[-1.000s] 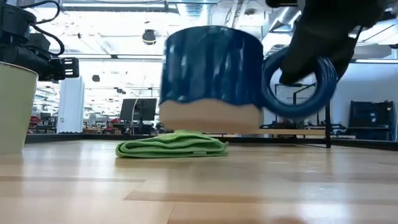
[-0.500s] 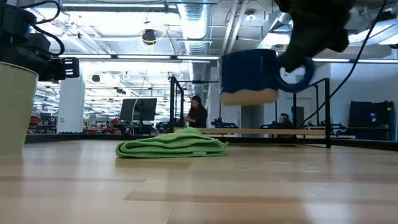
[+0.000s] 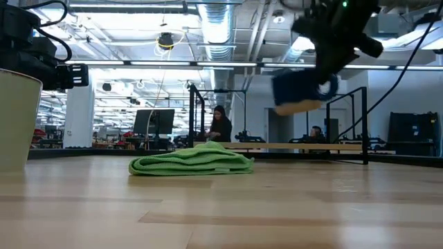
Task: Stack small to large cups/mugs on shelf
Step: Put the blue mug on the shelf
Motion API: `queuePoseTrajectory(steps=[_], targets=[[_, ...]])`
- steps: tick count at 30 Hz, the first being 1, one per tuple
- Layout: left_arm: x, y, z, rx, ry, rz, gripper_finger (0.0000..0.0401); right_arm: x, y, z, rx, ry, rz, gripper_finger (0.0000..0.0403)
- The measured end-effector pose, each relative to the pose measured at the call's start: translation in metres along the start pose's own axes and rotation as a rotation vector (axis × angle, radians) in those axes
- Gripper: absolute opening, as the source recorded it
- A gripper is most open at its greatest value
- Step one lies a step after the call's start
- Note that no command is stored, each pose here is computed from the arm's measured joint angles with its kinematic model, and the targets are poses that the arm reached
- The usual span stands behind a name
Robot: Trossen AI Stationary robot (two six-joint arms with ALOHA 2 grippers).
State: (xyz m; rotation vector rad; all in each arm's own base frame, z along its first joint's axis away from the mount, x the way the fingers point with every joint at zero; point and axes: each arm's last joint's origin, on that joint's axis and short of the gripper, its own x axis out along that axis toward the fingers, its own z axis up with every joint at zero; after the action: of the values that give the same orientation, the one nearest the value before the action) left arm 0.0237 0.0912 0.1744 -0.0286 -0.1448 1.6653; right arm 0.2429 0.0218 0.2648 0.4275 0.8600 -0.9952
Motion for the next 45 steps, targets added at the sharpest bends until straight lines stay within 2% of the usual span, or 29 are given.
queuePoseTrajectory(steps=[5, 12, 24, 29, 34, 45], targets=[[0.000, 0.000, 0.000, -0.015, 0.001, -0.001, 0.0114, 0.007, -0.009, 0.008, 0.025, 0.014, -0.051, 0.0068], [0.000, 0.000, 0.000, -0.018, 0.003, -0.005, 0.0114, 0.003, -0.025, 0.021, 0.026, 0.015, -0.030, 0.0067], [0.000, -0.001, -0.001, -0.017, 0.009, -0.030, 0.0114, -0.025, -0.083, 0.045, 0.143, -0.071, -0.002, 0.0067], [0.000, -0.001, -0.001, -0.017, 0.009, -0.029, 0.0114, -0.030, -0.104, 0.051, 0.208, -0.048, 0.047, 0.0067], [0.000, -0.001, -0.001, -0.017, 0.009, -0.029, 0.0114, -0.019, -0.107, 0.057, 0.221, 0.053, 0.091, 0.0067], [0.000, -0.001, -0.001, -0.017, 0.009, -0.029, 0.0114, 0.031, -0.103, 0.077, 0.244, 0.215, 0.059, 0.0067]])
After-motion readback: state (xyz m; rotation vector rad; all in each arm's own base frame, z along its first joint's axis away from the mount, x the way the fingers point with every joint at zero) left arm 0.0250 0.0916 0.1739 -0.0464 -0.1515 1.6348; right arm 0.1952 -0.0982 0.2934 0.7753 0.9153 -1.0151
